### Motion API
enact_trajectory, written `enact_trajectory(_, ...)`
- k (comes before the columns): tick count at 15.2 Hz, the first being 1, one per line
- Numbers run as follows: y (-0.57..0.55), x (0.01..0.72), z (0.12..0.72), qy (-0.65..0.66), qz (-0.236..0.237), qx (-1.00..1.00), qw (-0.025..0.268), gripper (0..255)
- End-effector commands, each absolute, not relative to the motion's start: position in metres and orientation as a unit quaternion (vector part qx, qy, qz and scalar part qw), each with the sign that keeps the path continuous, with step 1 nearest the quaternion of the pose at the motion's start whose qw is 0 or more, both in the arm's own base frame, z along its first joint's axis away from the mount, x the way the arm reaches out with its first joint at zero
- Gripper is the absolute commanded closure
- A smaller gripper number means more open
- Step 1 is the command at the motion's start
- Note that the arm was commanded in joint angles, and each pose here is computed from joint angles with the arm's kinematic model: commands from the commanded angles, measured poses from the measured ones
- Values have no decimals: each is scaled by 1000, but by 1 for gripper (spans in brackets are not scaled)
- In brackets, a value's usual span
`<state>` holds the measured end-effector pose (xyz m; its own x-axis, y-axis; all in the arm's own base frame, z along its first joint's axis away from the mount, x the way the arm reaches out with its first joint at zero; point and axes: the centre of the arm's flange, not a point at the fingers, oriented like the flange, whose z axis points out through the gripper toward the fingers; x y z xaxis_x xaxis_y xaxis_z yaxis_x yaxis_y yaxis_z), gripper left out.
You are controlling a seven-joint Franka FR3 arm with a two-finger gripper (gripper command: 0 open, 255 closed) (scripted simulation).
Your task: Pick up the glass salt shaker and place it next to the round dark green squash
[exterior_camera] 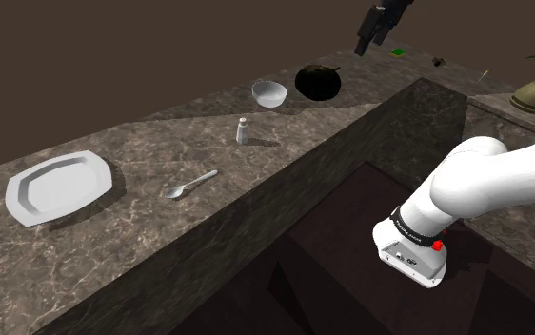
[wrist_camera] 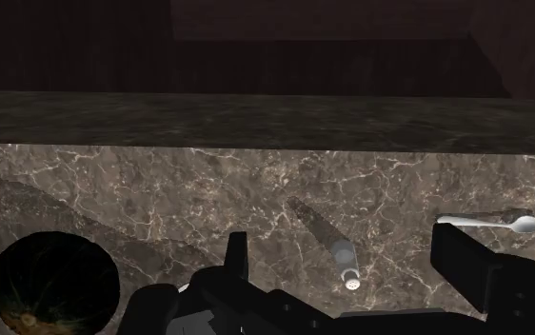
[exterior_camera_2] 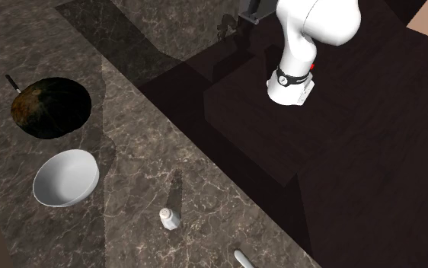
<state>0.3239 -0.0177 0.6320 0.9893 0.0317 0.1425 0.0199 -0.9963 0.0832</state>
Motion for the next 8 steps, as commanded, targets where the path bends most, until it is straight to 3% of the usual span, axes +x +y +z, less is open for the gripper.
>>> enact_trajectory(1, -18, 324, 632, 13, 72, 996, 41, 0)
enact_trajectory(8, 13, 374, 561, -28, 78, 996, 40, 0)
